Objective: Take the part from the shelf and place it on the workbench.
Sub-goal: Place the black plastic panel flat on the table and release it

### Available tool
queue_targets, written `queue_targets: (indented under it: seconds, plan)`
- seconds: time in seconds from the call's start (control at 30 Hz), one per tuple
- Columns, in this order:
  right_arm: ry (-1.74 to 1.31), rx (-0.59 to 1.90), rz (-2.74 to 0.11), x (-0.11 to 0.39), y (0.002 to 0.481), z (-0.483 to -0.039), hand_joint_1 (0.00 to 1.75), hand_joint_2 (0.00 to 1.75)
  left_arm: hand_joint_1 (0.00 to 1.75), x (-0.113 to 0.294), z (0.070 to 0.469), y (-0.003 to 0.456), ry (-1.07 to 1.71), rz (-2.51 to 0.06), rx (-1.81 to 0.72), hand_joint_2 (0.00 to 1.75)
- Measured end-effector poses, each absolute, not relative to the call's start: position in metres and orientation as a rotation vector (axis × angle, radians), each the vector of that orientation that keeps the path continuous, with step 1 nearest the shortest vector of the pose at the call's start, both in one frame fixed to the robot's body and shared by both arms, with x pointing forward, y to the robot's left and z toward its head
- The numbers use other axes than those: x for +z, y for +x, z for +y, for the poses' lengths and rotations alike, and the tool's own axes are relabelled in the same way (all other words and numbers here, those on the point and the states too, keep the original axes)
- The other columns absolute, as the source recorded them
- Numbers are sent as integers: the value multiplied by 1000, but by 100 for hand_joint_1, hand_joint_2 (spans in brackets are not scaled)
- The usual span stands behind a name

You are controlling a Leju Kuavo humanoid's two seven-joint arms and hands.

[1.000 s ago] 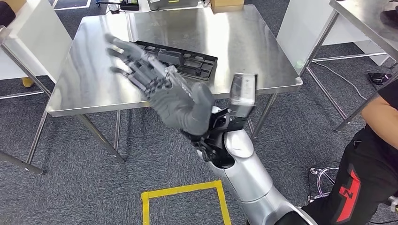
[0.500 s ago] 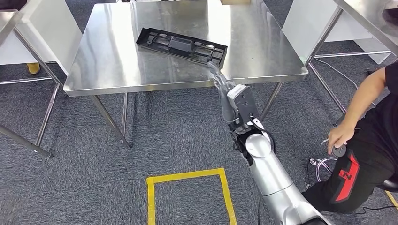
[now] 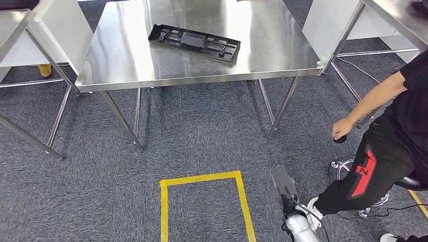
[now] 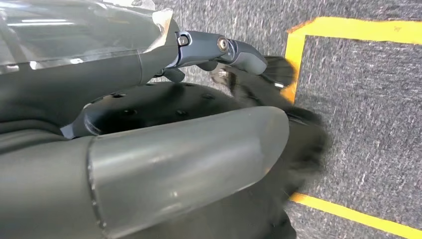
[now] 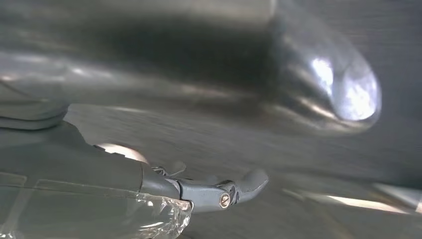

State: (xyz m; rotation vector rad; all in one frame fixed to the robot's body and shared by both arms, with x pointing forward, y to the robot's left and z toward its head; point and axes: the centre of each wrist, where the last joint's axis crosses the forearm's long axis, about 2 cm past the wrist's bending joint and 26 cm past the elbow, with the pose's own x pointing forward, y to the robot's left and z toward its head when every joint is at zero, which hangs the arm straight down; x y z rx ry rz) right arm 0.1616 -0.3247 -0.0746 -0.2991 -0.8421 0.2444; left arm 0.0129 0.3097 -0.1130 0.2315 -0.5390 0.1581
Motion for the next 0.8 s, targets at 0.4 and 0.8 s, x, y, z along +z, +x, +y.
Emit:
queue_targets:
  seconds: [0.4, 0.8]
  plan:
    - [-206, 161, -300, -108, 52, -342, 0, 0, 0, -113, 323, 15, 221, -557, 98, 0]
    - [-169, 189, -237, -112, 32, -326, 0, 0, 0, -113, 331, 8, 220, -524, 81, 0]
